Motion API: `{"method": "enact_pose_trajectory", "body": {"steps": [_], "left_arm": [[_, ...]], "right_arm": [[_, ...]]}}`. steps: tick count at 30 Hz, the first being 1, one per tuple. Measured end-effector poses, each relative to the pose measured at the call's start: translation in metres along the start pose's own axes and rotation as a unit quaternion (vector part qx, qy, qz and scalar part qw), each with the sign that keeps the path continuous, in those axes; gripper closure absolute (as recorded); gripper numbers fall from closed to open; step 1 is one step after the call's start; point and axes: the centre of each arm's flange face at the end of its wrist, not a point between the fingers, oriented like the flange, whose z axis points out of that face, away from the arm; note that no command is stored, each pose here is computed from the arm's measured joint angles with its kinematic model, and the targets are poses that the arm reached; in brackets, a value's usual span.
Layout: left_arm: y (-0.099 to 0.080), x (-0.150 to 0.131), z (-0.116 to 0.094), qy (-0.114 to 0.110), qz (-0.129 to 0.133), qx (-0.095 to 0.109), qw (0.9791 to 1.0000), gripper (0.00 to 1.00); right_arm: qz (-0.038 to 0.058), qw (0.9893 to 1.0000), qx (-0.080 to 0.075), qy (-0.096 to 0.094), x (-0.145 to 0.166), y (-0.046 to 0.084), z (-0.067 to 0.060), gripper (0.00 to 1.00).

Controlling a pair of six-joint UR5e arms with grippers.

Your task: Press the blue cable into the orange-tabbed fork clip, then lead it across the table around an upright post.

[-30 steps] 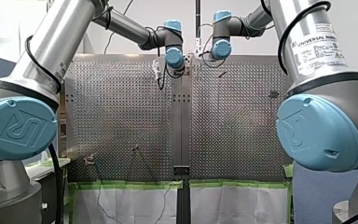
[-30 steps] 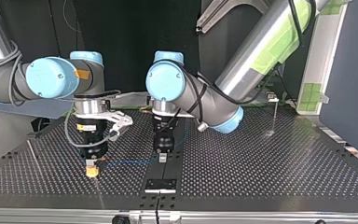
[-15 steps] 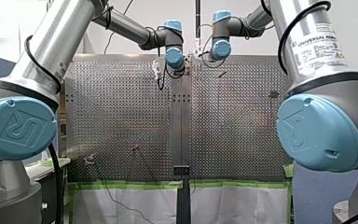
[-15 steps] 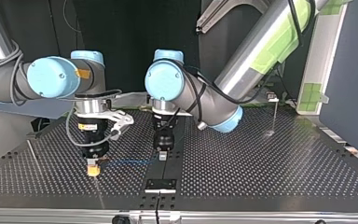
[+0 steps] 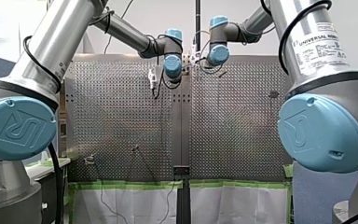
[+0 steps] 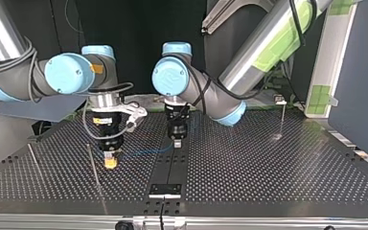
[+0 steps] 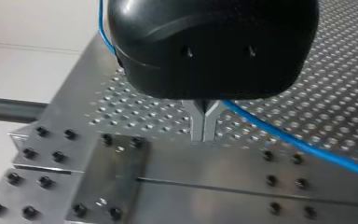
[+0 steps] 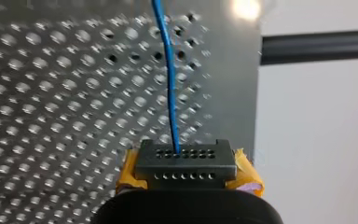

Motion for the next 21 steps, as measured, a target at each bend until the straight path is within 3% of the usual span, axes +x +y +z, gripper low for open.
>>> {"method": "enact_pose_trajectory", "body": {"steps": [6,12,21], "left_arm": [[0.007,0.020,-0.006,0.000,0.001,-0.006,1.0000,1.00],[0.014,0.023,-0.016,-0.013,-0.008,-0.010,0.9998,1.00],[0.027,0.050,-0.029,-0.006,-0.004,-0.032,0.9995,1.00]], "right_arm": [[-0.0023,1.0000,0.006,-0.007,-0.007,-0.004,-0.004,1.00],[-0.0065,0.9996,0.013,-0.025,-0.028,-0.009,-0.013,1.00],[-0.0111,0.9982,0.017,-0.056,-0.066,-0.011,-0.030,1.00]]}}
